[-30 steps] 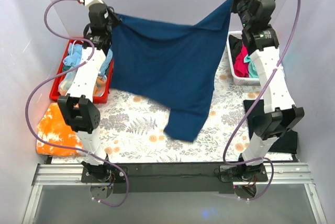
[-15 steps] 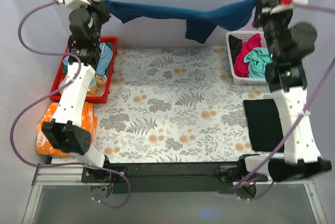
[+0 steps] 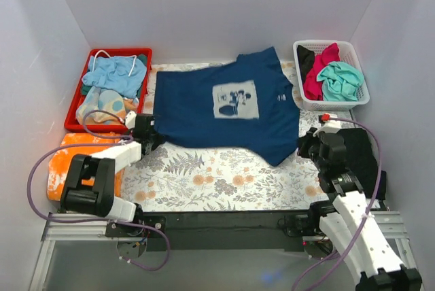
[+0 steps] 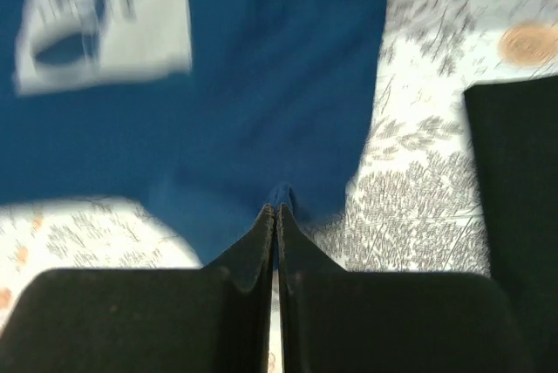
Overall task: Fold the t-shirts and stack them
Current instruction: Flatten out the tshirt
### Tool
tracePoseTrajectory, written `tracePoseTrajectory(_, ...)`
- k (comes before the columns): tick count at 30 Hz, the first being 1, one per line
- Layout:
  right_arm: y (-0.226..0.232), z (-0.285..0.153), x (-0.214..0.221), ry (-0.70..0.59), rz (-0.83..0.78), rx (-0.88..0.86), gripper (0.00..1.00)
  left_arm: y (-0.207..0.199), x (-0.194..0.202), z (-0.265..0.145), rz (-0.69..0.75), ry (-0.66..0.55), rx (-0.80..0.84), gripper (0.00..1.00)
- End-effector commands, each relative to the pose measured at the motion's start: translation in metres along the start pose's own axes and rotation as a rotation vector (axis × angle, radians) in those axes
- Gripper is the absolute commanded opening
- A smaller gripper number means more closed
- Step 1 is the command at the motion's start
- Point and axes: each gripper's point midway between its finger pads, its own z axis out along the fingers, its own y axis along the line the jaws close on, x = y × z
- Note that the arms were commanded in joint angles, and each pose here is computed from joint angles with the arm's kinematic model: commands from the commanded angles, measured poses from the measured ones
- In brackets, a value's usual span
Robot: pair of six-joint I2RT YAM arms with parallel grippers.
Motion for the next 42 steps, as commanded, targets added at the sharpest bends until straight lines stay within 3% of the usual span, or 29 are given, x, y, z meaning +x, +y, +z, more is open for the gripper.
tracePoseTrajectory(1, -0.006, -0.027, -0.031, -0.135, 0.108, 0.063, 0.01, -0.003, -0.013, -0.029, -0.159, -0.124, 0.058, 0.0)
tracePoseTrajectory(12, -0.015, -0.051, -0.011, -0.083, 0.207, 0.114, 0.01, 0.033, 0.028, -0.05, -0.107, -0.041, 0.043, 0.0)
tracePoseTrajectory(25, -0.028, -0.052, -0.012, -0.098, 0.229, 0.189, 0.01, 0.008, -0.018, -0.116, -0.112, -0.171, 0.172, 0.0)
tracePoseTrajectory(36, -0.022, -0.066, -0.034, -0.154, 0.245, 0.166, 0.01, 0.025, -0.005, -0.142, -0.135, -0.116, 0.153, 0.0)
tracePoseTrajectory(42, -0.015, -0.083, -0.05, -0.208, 0.263, 0.129, 0.01, 0.02, -0.035, -0.176, -0.211, -0.23, 0.208, 0.0)
